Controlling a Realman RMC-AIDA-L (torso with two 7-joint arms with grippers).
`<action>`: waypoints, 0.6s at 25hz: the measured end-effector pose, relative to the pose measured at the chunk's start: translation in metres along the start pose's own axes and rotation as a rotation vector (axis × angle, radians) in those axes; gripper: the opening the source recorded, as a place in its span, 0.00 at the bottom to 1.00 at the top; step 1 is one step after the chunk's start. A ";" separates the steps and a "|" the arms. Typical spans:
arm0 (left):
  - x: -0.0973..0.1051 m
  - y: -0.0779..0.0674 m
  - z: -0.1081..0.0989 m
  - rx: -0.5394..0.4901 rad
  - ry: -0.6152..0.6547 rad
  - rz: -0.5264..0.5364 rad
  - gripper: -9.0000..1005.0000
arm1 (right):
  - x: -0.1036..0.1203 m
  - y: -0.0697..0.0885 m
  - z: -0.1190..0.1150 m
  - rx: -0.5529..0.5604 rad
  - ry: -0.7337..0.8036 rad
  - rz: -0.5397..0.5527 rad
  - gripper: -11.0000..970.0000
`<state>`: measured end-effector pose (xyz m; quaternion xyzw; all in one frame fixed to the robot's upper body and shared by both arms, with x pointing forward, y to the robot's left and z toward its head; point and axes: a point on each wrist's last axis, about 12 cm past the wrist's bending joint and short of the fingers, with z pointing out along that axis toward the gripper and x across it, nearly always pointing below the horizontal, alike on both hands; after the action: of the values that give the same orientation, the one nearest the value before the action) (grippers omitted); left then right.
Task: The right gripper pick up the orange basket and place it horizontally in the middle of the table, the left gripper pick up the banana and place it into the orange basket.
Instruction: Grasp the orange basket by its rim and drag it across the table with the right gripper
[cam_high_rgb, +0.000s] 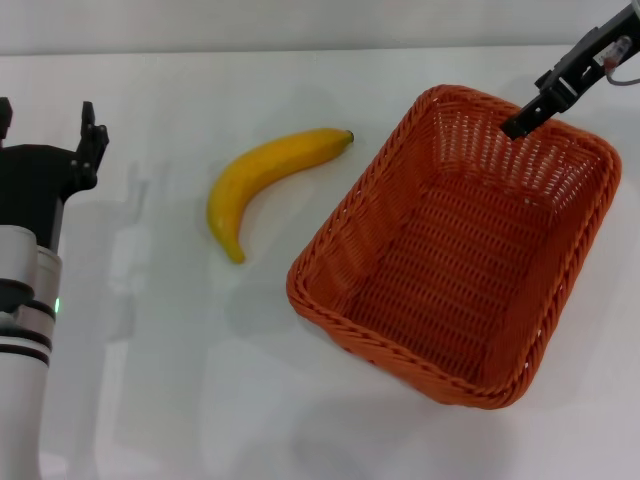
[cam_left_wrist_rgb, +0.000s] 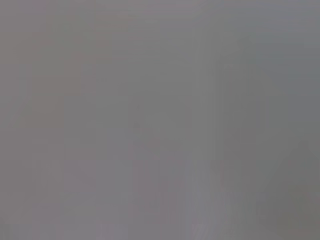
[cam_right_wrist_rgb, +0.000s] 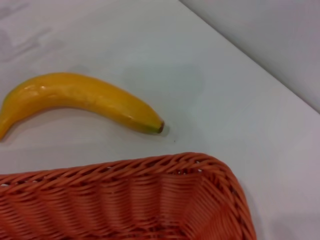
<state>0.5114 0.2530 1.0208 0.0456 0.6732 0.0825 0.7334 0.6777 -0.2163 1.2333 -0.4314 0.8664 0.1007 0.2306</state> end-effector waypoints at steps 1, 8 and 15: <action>0.001 0.000 0.000 0.002 0.005 0.000 0.84 | 0.000 0.000 0.001 0.003 -0.003 -0.002 0.88; 0.001 0.000 0.001 0.006 0.011 0.004 0.84 | 0.003 0.002 0.012 0.034 -0.009 -0.014 0.88; 0.001 0.001 0.001 0.005 0.011 0.007 0.84 | 0.006 0.005 0.025 0.064 0.007 -0.027 0.88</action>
<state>0.5126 0.2548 1.0197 0.0495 0.6774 0.0838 0.7292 0.6780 -0.2082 1.2084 -0.4357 0.8641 0.0682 0.2426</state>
